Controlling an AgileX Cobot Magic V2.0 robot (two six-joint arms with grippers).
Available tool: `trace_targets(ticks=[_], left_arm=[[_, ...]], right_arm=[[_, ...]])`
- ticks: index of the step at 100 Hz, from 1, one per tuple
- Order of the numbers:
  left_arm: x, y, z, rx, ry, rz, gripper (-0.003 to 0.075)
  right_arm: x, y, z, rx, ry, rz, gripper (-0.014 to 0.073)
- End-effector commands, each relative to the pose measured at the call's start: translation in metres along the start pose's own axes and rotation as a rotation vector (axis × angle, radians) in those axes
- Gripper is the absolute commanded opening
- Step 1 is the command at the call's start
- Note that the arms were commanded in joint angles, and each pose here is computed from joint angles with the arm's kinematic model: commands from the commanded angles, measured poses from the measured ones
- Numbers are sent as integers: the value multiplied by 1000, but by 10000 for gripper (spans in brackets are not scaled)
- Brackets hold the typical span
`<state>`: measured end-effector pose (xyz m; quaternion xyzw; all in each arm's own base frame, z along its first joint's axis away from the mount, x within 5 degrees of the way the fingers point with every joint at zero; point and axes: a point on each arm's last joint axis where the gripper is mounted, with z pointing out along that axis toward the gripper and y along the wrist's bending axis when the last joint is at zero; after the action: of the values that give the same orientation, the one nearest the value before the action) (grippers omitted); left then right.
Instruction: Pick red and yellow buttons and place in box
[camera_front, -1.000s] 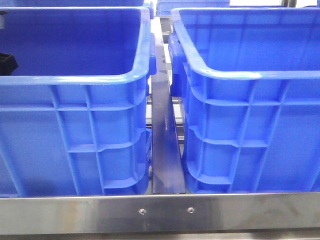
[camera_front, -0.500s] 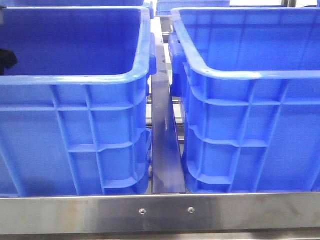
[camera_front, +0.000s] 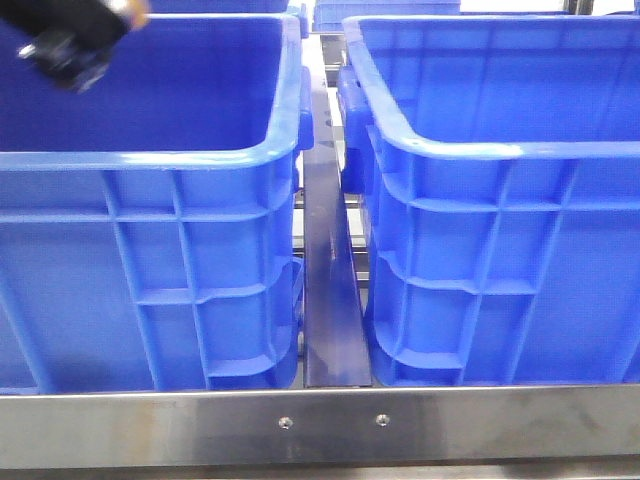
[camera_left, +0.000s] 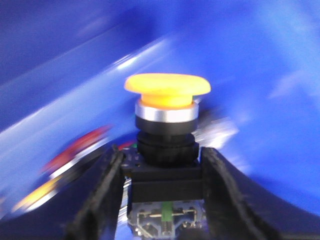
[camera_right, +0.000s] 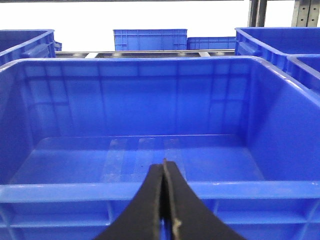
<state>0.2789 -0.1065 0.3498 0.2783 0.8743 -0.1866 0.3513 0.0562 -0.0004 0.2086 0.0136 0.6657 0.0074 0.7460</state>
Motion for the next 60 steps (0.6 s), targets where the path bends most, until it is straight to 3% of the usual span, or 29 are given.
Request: trace_targets(ticks=[1, 32, 60], left_arm=[[-18, -29, -17, 73, -131, 51, 198], [-24, -97, -8, 246, -158, 176, 198], [-21, -123, -7, 322, -153, 220, 198]], right_arm=[[-15, 2, -3, -16, -127, -17, -69], [-16, 2, -3, -18, -132, -17, -69], [-20, 2, -4, -22, -159, -18, -69]])
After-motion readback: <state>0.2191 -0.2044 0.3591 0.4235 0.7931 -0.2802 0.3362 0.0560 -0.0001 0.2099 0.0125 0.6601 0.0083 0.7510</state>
